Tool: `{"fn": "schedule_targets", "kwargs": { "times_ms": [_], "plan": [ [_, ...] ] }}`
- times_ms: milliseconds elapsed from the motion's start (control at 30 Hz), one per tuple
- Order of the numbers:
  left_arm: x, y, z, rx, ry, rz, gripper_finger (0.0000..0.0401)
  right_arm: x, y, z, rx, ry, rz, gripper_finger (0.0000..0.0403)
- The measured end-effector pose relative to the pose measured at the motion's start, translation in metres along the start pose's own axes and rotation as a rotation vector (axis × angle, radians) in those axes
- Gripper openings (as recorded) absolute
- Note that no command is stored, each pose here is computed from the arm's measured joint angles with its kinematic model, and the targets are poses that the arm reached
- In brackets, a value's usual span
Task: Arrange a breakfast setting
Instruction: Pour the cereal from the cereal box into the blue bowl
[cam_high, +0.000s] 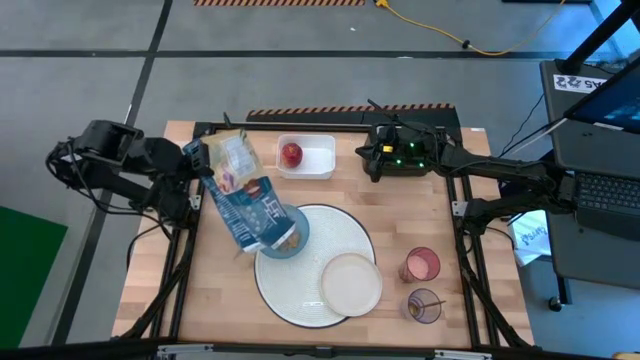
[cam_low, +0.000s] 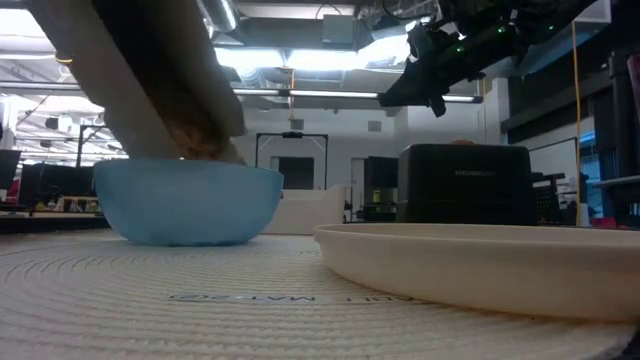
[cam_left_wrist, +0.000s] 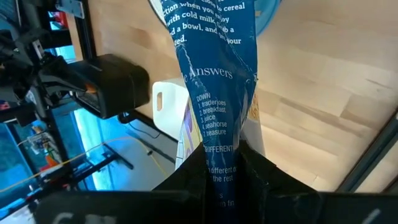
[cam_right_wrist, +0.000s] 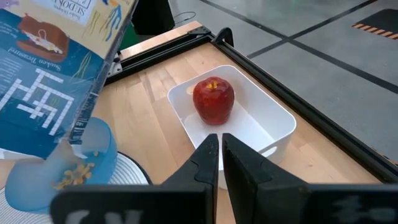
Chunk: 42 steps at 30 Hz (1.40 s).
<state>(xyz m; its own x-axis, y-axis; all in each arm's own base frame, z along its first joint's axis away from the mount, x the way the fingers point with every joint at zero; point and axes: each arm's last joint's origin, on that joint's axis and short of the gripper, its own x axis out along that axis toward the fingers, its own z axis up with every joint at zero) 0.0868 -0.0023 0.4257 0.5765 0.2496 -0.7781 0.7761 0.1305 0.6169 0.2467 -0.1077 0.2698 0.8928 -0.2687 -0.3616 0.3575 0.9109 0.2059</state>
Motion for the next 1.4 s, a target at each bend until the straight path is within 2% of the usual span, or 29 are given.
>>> {"fn": "schedule_targets", "kwargs": {
  "times_ms": [733,1400],
  "plan": [
    [0.009,0.01,0.021,0.178,0.043,0.016,0.0045,0.0,0.0,-0.001,0.001,0.005,-0.001,0.0026],
    [0.007,0.008,0.021,0.177,0.053,0.017,0.0045,0.0,0.0,-0.001,0.001,0.006,-0.001,0.0026]
  ]
}}
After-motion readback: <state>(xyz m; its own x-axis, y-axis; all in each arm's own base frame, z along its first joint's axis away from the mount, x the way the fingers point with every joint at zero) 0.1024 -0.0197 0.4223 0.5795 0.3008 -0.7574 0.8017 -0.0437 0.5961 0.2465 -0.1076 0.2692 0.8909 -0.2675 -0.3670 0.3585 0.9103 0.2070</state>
